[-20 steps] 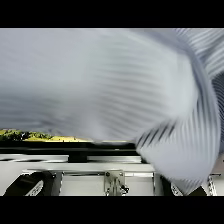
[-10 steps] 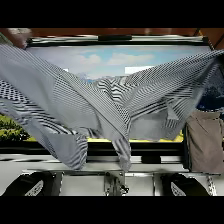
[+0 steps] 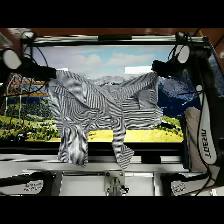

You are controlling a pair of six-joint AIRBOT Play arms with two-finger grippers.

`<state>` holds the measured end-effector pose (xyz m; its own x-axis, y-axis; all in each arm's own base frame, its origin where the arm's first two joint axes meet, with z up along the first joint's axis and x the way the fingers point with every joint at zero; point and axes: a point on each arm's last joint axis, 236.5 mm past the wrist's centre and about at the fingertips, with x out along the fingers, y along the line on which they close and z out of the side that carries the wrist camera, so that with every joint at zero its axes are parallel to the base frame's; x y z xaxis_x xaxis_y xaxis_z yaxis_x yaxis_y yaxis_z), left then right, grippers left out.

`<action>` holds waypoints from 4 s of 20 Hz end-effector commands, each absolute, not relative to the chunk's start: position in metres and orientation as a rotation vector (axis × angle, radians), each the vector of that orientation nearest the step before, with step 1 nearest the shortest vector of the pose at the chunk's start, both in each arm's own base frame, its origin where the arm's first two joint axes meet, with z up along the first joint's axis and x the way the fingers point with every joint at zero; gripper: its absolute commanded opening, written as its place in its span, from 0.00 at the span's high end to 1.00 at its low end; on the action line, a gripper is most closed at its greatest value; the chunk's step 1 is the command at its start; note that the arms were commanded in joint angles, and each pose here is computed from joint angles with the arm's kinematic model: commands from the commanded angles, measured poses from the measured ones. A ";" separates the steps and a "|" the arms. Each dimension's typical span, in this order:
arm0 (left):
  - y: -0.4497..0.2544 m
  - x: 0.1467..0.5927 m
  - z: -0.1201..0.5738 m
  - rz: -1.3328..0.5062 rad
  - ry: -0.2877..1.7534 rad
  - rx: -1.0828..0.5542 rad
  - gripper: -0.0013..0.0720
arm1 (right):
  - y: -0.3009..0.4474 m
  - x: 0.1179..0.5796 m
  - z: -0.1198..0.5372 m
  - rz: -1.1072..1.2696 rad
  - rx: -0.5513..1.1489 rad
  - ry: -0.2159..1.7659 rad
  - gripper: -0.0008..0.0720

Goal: Fold the shirts.

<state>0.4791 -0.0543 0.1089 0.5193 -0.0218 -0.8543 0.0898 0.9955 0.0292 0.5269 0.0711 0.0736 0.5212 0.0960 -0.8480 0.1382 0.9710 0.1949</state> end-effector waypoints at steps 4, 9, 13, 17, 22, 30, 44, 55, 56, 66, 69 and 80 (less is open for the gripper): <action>-0.044 0.482 0.063 -0.074 1.254 0.090 0.01 | 0.074 0.537 0.052 0.074 0.298 1.068 0.20; -0.019 0.427 0.090 -0.169 1.343 -0.199 0.22 | -0.020 0.438 0.077 -0.033 0.214 1.320 0.21; 0.005 0.349 0.022 -0.164 1.503 -0.383 0.13 | -0.026 0.385 0.061 0.005 0.297 1.380 0.21; 0.014 0.333 -0.039 -0.094 1.446 -0.578 0.21 | 0.009 0.366 0.048 0.140 0.392 1.412 0.21; -0.003 0.339 -0.089 -0.158 1.488 -0.639 0.22 | 0.023 0.374 0.050 0.179 0.459 1.378 0.21; -0.009 0.356 -0.114 -0.162 1.461 -0.697 0.71 | 0.018 0.356 0.043 0.149 0.443 1.459 0.08; -0.007 0.372 -0.035 -0.246 1.270 -0.547 0.91 | 0.081 0.298 -0.118 0.114 0.718 1.622 0.10; -0.014 0.433 0.138 -0.370 0.832 -0.430 0.91 | 0.080 0.399 0.004 0.301 0.523 1.220 0.88; -0.020 0.441 0.198 -0.404 0.697 -0.404 0.91 | 0.078 0.417 0.053 0.335 0.466 1.098 0.88; -0.068 0.225 0.675 -0.452 -0.614 -0.141 0.91 | 0.050 0.303 0.578 0.270 0.135 -0.207 0.88; -0.066 0.199 0.670 -0.378 -0.630 -0.099 0.92 | 0.040 0.268 0.569 0.195 0.087 -0.154 0.88; -0.079 0.183 0.634 -0.309 -0.499 0.084 0.91 | 0.052 0.242 0.567 0.239 0.112 -0.136 0.88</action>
